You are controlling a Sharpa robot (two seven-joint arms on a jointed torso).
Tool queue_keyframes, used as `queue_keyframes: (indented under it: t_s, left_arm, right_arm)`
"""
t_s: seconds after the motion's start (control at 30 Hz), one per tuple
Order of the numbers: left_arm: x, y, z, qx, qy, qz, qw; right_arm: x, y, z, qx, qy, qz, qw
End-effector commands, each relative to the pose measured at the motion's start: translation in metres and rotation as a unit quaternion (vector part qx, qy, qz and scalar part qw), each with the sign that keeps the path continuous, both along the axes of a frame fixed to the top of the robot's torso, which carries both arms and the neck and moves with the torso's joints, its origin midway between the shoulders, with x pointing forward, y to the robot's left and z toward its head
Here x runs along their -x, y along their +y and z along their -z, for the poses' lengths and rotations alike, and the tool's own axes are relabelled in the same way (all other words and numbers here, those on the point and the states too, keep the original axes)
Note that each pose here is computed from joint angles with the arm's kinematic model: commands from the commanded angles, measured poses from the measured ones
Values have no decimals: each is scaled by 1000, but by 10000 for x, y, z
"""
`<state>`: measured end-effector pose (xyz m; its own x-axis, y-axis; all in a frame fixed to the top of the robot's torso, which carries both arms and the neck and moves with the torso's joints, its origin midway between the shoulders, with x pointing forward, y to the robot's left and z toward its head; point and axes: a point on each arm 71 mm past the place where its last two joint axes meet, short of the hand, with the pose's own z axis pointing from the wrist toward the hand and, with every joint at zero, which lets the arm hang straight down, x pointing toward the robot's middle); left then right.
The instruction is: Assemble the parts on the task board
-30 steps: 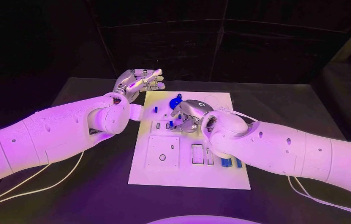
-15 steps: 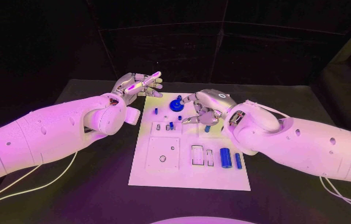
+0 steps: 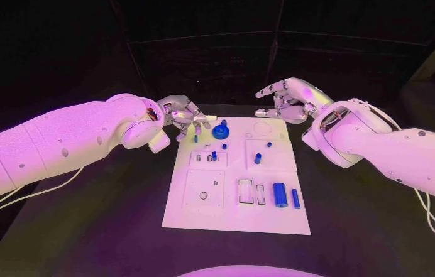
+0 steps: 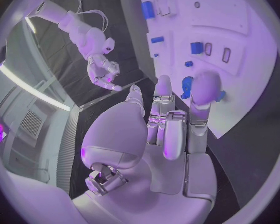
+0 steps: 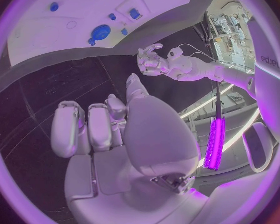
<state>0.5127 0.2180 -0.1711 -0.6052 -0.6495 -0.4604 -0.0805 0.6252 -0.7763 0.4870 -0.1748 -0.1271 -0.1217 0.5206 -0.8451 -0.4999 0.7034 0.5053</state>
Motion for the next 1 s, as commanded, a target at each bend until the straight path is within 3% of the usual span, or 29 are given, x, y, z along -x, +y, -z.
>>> queue_keyframes:
  t_s: [0.03, 0.43, 0.63, 1.0]
  left_arm:
    - [0, 3, 85, -152, 36, 29, 987]
    - [-25, -259, 203, -267, 47, 48, 961]
    - [-28, -387, 228, -287, 53, 52, 955]
    - [-38, -520, 269, -297, 56, 58, 951]
  right_arm:
    - [-25, -26, -44, -48, 9, 6, 999]
    - [-67, -42, -43, -56, 20, 14, 998]
    - [-83, -34, -31, -56, 28, 17, 998]
    - [-98, -15, -13, -58, 40, 19, 997]
